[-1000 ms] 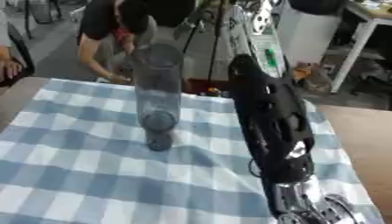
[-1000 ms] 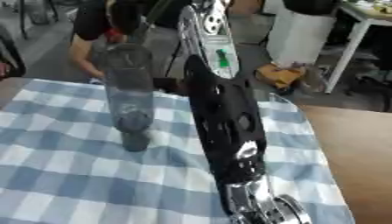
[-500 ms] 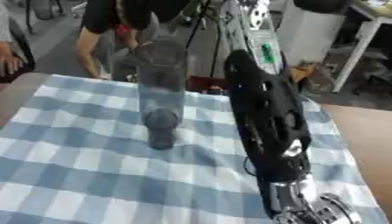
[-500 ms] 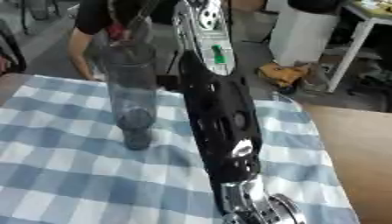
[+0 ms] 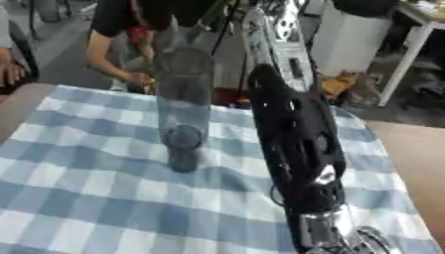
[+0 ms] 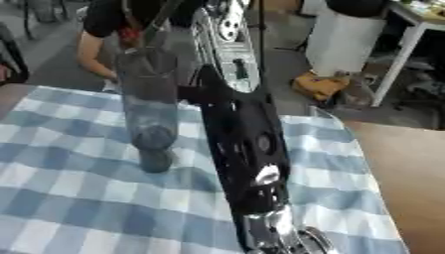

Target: Arrange flowers into the vase.

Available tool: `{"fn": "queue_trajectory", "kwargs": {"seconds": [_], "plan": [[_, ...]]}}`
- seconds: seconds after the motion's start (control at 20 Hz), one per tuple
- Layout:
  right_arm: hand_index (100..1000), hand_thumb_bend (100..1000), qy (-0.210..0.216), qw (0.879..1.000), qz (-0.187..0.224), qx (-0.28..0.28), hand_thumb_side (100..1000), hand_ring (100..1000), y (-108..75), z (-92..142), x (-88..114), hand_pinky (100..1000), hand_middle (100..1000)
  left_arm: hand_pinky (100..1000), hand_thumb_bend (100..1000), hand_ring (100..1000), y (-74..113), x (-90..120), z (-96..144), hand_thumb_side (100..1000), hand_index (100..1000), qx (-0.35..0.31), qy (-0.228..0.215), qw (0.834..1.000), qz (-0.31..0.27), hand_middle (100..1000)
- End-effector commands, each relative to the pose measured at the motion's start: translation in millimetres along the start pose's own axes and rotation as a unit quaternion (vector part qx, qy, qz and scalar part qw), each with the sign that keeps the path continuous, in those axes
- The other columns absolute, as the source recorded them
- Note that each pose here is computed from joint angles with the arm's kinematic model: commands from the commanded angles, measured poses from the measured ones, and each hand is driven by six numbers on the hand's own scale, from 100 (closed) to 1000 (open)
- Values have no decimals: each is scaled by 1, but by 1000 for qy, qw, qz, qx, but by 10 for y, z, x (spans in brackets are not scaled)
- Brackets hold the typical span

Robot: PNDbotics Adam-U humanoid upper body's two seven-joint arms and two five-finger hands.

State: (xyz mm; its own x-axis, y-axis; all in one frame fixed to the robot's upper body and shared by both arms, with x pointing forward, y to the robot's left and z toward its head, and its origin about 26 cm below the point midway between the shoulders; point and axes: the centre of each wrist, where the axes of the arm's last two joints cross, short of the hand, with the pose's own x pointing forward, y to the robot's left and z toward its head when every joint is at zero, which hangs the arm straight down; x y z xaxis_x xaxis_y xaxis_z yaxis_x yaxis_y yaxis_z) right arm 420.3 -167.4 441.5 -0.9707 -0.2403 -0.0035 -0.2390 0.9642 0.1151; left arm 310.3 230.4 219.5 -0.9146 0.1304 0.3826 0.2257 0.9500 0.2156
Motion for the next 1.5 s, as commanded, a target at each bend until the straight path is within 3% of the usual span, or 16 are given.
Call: {"fn": "queue_trajectory", "kwargs": {"seconds": [0.05,1.5], "plan": [[100,100,-20,1000,3,13,753,100,24,-115,51,100,100,517,100,612,25,52,-66,890,870,-12,-12,1000,-6,503],[100,100,-19,996,30,81,792,100,-20,10,-120,100,100,512,100,606,24,57,-93,895,870,-24,-14,1000,-8,497]]}}
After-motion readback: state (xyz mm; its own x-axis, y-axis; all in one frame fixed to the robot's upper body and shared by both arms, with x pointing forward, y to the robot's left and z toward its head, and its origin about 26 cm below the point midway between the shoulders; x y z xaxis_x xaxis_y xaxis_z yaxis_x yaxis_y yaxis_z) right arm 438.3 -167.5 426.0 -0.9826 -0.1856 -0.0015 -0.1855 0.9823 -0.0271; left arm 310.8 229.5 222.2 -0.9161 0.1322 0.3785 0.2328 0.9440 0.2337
